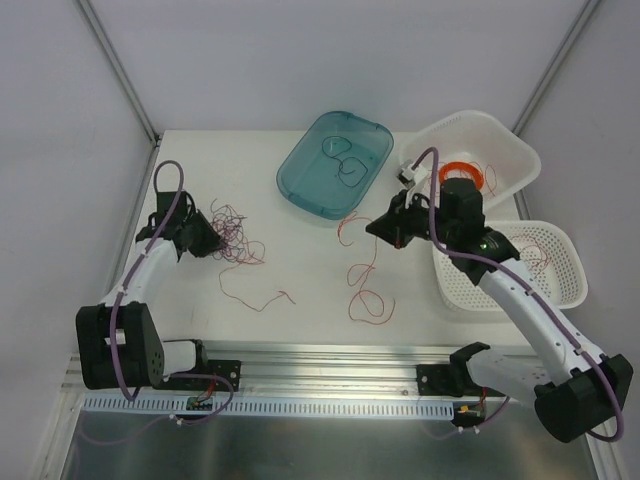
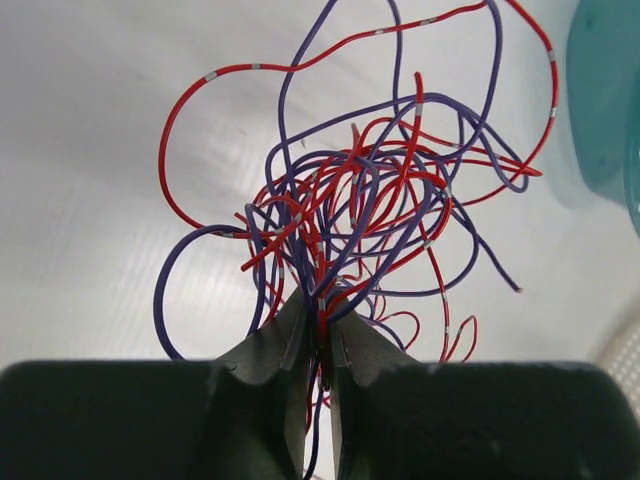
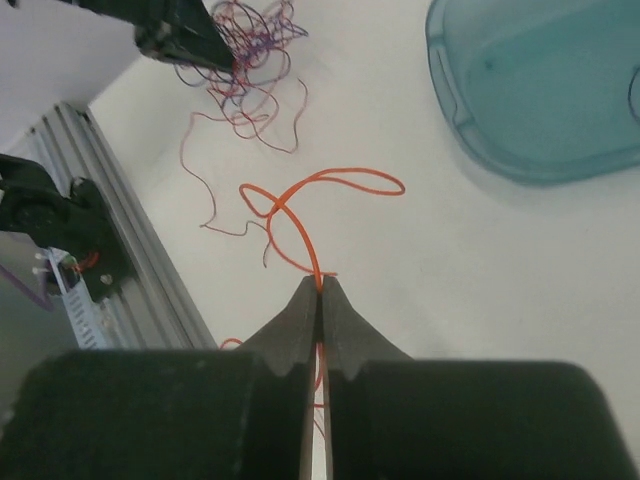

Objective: Untangle the cables

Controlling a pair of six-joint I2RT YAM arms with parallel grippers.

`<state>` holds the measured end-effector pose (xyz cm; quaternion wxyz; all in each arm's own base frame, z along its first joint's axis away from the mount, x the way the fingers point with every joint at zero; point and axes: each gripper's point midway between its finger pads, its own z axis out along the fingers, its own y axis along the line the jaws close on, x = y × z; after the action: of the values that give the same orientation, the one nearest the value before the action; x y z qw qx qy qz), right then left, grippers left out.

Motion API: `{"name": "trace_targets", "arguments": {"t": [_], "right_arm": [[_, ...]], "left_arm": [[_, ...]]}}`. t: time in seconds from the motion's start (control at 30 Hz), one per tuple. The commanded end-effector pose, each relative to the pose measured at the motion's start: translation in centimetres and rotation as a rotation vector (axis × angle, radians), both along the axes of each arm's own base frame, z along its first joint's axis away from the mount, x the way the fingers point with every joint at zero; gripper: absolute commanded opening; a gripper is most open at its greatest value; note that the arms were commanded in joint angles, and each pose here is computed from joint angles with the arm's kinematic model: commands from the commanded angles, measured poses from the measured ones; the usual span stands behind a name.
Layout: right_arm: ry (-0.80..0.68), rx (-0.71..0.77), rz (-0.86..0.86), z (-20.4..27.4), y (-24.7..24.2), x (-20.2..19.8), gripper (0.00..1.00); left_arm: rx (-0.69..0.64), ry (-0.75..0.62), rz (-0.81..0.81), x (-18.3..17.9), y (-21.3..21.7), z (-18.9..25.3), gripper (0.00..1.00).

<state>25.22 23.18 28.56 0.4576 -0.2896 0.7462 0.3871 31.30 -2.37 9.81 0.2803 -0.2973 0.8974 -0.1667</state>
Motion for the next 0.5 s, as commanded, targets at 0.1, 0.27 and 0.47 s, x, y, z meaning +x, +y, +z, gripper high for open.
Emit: {"name": "trace_targets", "arguments": {"t": [0.1, 0.27, 0.47], "right_arm": [[0.090, -0.223, -0.138, -9.3, -1.9, -0.4, 0.01], [0.247, -0.312, -0.188, -15.8, -3.2, -2.3, 0.03], [0.400, -0.447, -0.169, -21.7, -3.3, -4.7, 0.21]], "left_arm": [[-0.066, -0.055, -0.214, -3.3, -4.6, 0.2, 0.17], [-0.027, -0.180, -0.300, -4.8, -4.9, 1.4, 0.42], [0.023, -0.343, -0.393, -5.8, -5.4, 4.1, 0.80]]}}
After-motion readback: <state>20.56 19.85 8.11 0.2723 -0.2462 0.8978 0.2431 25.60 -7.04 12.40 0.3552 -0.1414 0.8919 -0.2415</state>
